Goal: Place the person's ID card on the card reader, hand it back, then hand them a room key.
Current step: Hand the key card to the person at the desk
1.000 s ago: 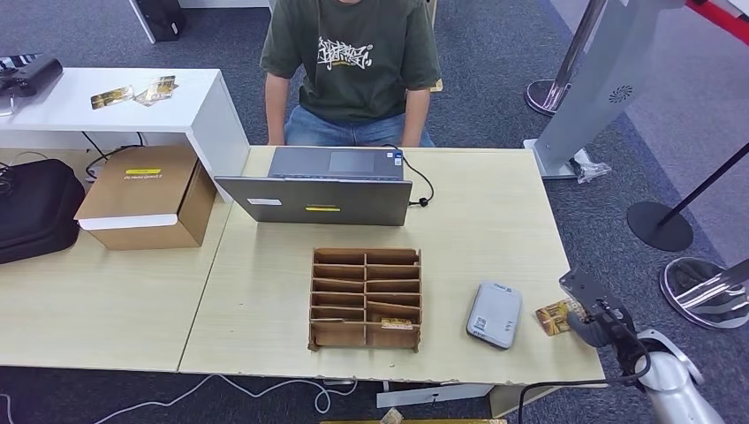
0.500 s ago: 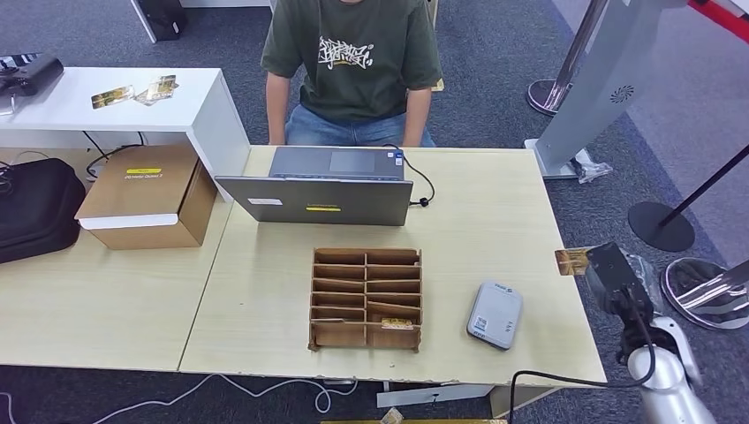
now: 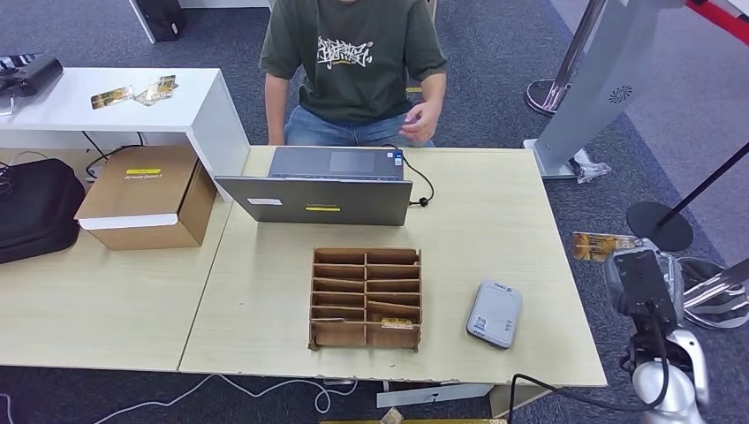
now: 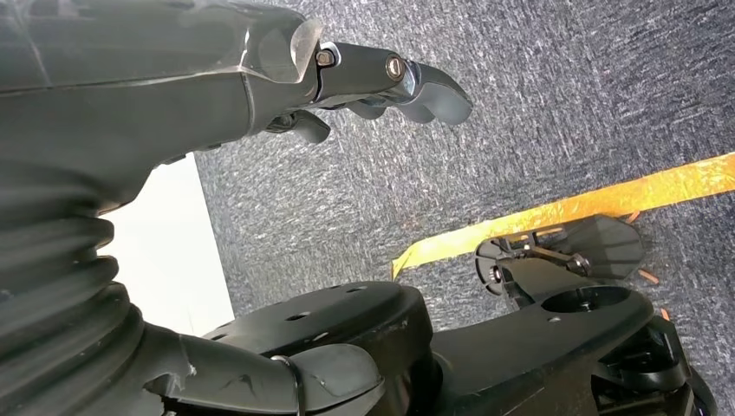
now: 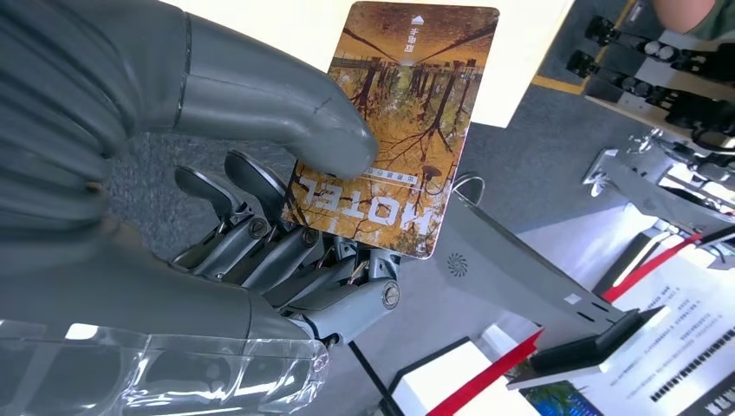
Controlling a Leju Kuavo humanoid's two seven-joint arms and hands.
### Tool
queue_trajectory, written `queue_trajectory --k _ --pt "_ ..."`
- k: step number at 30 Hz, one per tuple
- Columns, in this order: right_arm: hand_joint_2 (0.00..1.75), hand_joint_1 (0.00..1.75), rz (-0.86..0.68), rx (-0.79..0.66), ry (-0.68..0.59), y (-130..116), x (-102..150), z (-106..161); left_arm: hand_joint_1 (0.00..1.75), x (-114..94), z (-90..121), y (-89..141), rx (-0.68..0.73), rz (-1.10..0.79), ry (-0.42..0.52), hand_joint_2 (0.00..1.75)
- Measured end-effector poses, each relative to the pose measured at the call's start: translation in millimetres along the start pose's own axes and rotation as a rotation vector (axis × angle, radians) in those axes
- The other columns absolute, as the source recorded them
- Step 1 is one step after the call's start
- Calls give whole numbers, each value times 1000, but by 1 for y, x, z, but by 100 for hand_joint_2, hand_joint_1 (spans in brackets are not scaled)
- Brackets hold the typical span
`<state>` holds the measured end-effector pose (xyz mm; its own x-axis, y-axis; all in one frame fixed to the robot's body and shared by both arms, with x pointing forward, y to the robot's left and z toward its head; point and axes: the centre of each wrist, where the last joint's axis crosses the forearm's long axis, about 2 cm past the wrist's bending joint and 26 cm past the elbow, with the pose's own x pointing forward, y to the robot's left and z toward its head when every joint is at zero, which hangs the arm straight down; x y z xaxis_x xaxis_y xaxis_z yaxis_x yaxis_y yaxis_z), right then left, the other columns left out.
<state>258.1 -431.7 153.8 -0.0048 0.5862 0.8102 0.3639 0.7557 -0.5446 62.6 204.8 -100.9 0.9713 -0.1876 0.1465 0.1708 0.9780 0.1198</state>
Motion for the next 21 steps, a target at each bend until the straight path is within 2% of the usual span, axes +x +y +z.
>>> queue_trajectory --k 7,9,16,21 --pt "175 175 24 -39 -15 2 3 4 0 0 0 0 1 -7 -2 175" --pt "175 175 116 -97 -46 0 4 4 0 1 0 0 2 -12 -4 175" --pt "175 175 590 -299 -239 -2 10 9 0 2 0 -1 1 -31 -11 175" --pt "175 175 732 -336 -295 1 12 14 0 3 0 -1 -6 -36 -13 175"
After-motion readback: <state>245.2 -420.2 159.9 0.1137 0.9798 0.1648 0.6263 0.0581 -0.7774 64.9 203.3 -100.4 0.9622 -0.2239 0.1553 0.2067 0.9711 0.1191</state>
